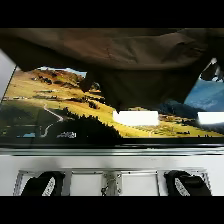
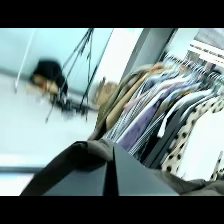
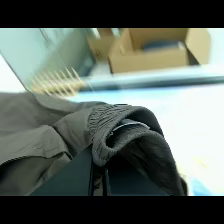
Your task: Fold the clothes and pants, and hang the long-sleeved shirts on hangers.
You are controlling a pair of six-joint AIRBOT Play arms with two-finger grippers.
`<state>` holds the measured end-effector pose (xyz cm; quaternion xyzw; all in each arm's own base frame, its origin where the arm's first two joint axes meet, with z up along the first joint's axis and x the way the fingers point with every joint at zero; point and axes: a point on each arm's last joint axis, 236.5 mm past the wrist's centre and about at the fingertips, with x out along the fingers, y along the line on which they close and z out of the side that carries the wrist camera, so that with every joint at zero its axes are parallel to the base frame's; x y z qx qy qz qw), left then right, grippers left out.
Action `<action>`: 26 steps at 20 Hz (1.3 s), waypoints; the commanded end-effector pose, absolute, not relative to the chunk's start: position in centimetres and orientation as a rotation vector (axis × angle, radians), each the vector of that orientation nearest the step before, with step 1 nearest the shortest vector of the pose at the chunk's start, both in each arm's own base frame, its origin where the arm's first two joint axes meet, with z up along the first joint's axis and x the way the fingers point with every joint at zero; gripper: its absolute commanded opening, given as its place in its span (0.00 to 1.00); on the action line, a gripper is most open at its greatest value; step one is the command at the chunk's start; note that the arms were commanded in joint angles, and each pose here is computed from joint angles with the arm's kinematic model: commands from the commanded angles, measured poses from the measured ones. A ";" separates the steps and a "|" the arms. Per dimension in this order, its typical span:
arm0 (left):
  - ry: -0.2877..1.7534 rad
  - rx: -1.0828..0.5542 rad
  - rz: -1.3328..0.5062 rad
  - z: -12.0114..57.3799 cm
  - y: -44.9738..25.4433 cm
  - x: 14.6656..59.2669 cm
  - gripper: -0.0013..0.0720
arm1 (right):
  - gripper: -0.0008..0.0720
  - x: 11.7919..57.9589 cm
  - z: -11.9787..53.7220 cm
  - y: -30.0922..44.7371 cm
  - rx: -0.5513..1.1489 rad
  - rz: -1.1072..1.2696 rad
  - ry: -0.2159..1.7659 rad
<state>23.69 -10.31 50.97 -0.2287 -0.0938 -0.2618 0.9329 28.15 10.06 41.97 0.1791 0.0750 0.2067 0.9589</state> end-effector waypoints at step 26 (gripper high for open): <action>0.631 -0.721 -0.293 12.7 -11.9 57.0 0.02 | 0.03 49.2 3.6 10.6 0.626 0.117 1.098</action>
